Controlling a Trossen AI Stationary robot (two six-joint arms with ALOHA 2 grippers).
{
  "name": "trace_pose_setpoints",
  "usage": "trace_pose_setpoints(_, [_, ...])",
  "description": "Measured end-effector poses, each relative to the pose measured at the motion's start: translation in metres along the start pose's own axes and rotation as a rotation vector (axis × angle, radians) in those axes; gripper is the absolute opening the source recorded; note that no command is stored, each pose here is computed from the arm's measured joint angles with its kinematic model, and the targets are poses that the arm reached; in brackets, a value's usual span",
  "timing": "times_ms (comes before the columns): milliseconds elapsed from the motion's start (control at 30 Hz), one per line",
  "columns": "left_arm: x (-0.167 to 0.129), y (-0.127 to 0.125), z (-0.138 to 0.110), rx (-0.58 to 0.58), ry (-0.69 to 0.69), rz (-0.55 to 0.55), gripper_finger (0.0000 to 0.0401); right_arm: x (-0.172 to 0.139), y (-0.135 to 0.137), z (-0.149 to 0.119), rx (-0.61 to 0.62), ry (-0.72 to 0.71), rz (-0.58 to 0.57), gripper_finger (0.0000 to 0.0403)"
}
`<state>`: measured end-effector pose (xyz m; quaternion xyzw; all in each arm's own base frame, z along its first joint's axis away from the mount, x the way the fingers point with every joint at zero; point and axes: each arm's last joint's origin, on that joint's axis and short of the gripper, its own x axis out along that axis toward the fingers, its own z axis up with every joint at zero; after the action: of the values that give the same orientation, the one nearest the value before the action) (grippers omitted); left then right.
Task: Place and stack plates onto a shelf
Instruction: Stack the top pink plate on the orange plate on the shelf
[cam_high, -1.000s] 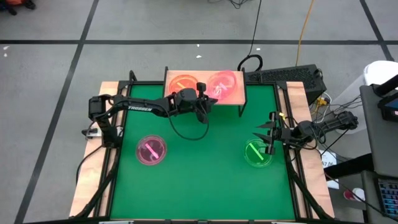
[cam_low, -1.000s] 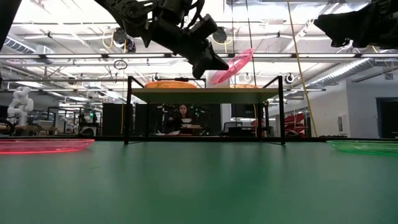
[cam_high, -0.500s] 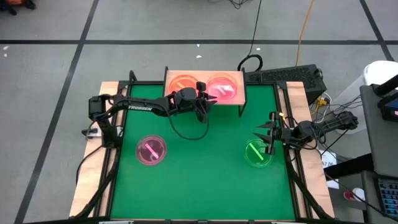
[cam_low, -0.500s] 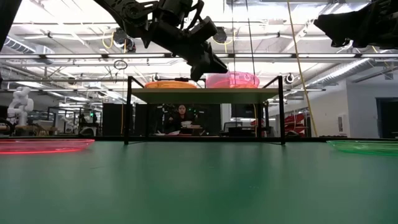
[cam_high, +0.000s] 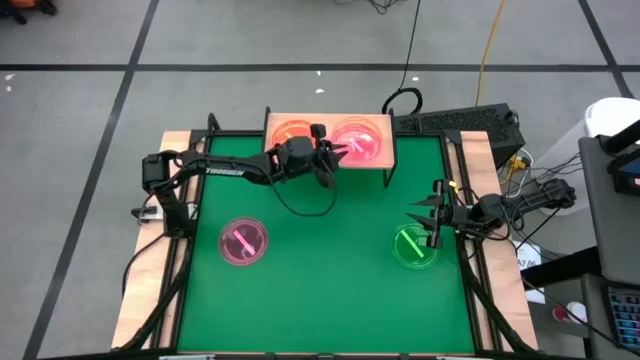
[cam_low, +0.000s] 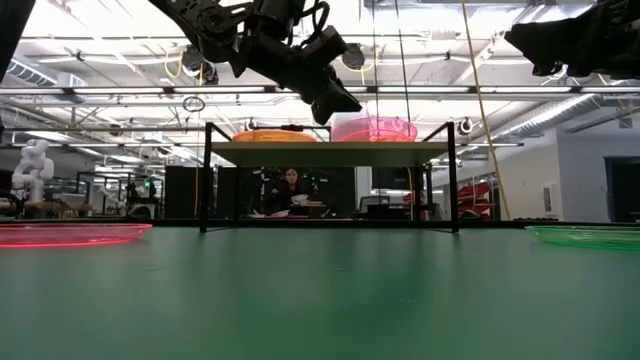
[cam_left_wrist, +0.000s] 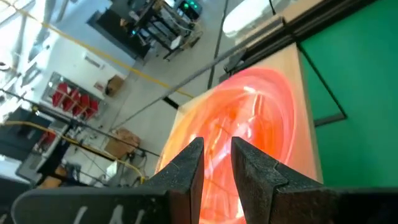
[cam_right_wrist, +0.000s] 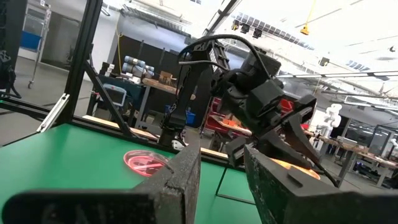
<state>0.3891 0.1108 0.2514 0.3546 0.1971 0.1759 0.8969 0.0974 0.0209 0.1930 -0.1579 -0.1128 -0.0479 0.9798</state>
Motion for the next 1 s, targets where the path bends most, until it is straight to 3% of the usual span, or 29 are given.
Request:
trace_pose_setpoints(267, [-0.006,-0.025,0.011,0.068,-0.021,-0.146,0.0088,0.000,0.000,0.000,0.000,0.000,0.000,0.0109])
trace_pose_setpoints(367, [-0.008,-0.029,0.014,0.082,-0.022,-0.154,0.0088,0.000,0.000,0.000,0.000,0.000,0.000,0.0109])
trace_pose_setpoints(567, [-0.013,-0.025,0.019,0.061,-0.045,-0.162,0.0088,0.000,0.000,0.000,0.001,-0.001,0.000,0.0109])
trace_pose_setpoints(767, [-0.010,-0.022,0.005,-0.008,0.033,-0.208,0.0086,0.000,0.000,0.000,0.000,0.000,0.000,0.0109])
trace_pose_setpoints(1000, [-0.008,-0.018,0.000,-0.022,0.029,-0.221,0.0040,0.000,0.000,0.000,0.000,0.000,0.000,0.0109])
